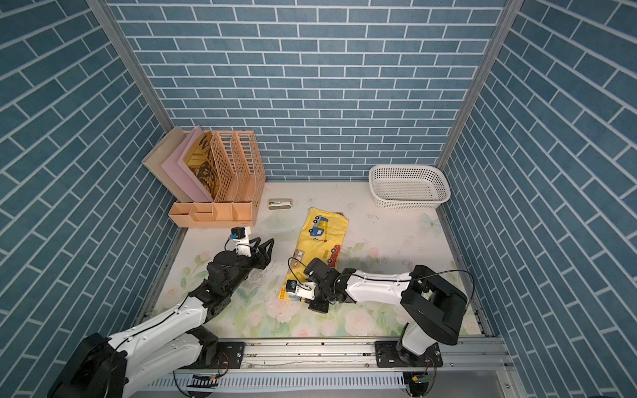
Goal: Roll up the pillowcase
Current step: Roll the pillowcase at the center of the board.
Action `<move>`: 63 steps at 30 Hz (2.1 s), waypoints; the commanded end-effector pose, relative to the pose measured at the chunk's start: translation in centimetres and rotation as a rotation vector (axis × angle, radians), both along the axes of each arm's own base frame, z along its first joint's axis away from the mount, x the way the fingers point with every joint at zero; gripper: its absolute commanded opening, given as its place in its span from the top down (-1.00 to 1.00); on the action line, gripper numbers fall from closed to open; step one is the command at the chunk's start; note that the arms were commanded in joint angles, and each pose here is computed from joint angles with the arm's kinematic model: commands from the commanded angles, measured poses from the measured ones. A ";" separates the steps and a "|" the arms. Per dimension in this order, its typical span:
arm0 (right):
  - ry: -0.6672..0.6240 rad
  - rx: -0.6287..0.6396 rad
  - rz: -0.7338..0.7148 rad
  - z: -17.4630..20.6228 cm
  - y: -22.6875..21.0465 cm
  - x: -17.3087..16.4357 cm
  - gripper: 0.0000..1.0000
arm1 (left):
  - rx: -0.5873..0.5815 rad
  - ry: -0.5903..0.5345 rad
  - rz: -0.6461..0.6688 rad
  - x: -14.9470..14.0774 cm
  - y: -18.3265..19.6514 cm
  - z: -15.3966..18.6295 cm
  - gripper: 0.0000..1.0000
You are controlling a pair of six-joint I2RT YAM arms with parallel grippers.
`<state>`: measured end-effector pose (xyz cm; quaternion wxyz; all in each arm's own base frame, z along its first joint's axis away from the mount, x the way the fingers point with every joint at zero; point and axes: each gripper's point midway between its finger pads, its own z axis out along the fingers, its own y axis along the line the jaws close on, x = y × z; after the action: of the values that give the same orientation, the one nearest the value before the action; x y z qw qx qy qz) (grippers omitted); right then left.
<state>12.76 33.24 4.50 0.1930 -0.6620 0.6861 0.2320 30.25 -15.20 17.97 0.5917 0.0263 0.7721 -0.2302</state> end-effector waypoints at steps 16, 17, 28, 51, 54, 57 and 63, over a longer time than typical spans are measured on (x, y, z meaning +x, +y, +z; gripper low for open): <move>0.482 0.230 0.021 5.3 -1.1 4.1 1.00 | 0.073 -0.015 -0.294 -5.5 -4.0 -2.3 0.10; 0.494 0.234 0.011 5.0 -1.2 4.4 1.00 | 0.071 -0.028 -0.304 -5.6 -4.3 -2.0 0.12; 0.526 0.189 -0.092 1.9 -1.4 7.6 1.00 | 0.091 -0.060 -0.424 -4.1 -8.8 -1.7 0.19; -0.440 0.045 -0.327 5.8 -2.1 10.5 -0.31 | 0.243 0.194 -0.398 -1.6 -10.1 -11.9 0.57; -0.604 -0.024 -0.285 4.9 -1.9 7.6 -0.42 | 0.245 0.195 -0.390 -1.4 -10.0 -12.0 0.57; -0.712 -0.094 -0.267 3.4 -2.2 5.8 -0.47 | 0.255 0.193 -0.382 -1.2 -9.9 -12.0 0.58; -0.776 -0.151 -0.263 1.0 -1.7 5.3 -0.55 | 0.248 0.184 -0.366 -1.1 -9.6 -11.6 0.59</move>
<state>16.03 31.60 4.39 0.3718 -0.6580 0.6522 -0.0590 28.76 -24.82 5.91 0.4522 0.2175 0.8298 -0.2443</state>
